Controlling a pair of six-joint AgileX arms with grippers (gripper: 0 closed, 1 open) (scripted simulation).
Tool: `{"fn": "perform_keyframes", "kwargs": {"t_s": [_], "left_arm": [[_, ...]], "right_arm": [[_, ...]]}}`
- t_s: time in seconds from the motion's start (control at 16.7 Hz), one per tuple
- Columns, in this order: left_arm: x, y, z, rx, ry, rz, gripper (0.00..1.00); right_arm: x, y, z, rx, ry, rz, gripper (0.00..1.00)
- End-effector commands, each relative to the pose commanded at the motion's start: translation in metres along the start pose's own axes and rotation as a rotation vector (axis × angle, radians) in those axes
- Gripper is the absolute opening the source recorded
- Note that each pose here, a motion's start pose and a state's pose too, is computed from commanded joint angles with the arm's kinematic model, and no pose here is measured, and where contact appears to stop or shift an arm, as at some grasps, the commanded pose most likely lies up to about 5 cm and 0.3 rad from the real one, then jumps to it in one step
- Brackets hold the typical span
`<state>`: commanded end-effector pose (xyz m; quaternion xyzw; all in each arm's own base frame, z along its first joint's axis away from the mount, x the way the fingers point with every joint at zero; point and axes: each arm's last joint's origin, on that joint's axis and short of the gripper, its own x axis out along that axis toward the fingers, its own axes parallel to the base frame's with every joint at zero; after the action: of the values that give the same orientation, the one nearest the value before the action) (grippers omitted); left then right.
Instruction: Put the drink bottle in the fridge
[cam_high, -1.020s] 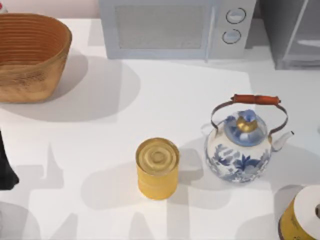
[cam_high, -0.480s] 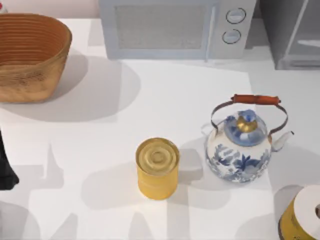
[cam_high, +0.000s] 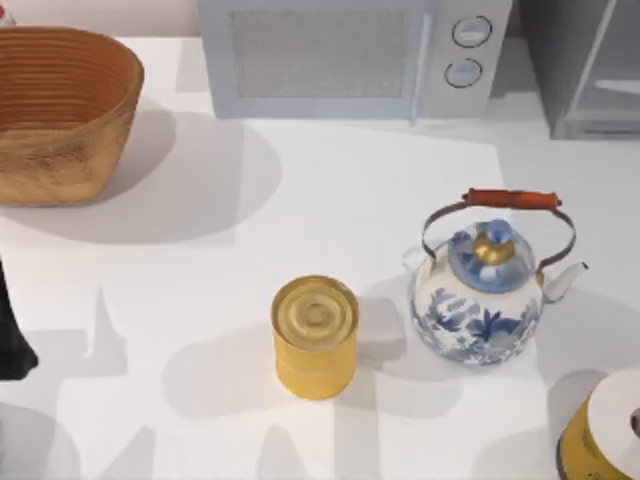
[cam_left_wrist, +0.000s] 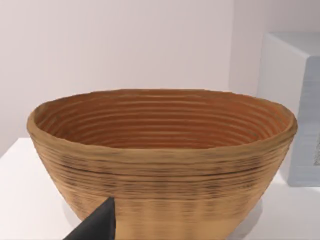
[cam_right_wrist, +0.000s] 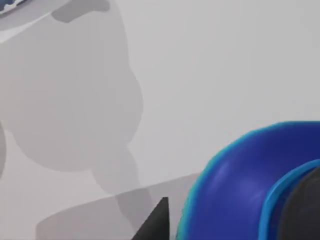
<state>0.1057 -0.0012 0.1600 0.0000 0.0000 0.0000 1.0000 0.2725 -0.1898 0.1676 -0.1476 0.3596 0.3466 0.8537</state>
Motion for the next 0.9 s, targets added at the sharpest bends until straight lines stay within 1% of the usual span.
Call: {"fn": "perform_keyframes", "kwargs": {"t_s": [0.06, 0.12, 0.3, 0.42, 0.54, 0.66, 0.78, 0.9], "left_arm": [[0.000, 0.000, 0.000, 0.000, 0.000, 0.000, 1.00], [0.000, 0.000, 0.000, 0.000, 0.000, 0.000, 1.00], [0.000, 0.000, 0.000, 0.000, 0.000, 0.000, 1.00], [0.000, 0.000, 0.000, 0.000, 0.000, 0.000, 1.00], [0.000, 0.000, 0.000, 0.000, 0.000, 0.000, 1.00], [0.000, 0.000, 0.000, 0.000, 0.000, 0.000, 1.00], [0.000, 0.000, 0.000, 0.000, 0.000, 0.000, 1.00], [0.000, 0.000, 0.000, 0.000, 0.000, 0.000, 1.00]], "right_arm": [[0.000, 0.000, 0.000, 0.000, 0.000, 0.000, 0.01], [0.031, 0.031, 0.023, -0.060, 0.010, 0.127, 0.01], [0.033, 0.036, 0.028, -0.071, 0.017, 0.116, 0.01], [0.036, 0.047, 0.041, -0.101, 0.025, 0.085, 0.01], [0.036, 0.066, 0.060, -0.146, 0.021, 0.029, 0.01], [0.029, 0.091, 0.080, -0.191, -0.005, -0.058, 0.01], [0.016, 0.122, 0.097, -0.225, -0.062, -0.170, 0.01], [0.001, 0.155, 0.104, -0.232, -0.148, -0.292, 0.01]]}}
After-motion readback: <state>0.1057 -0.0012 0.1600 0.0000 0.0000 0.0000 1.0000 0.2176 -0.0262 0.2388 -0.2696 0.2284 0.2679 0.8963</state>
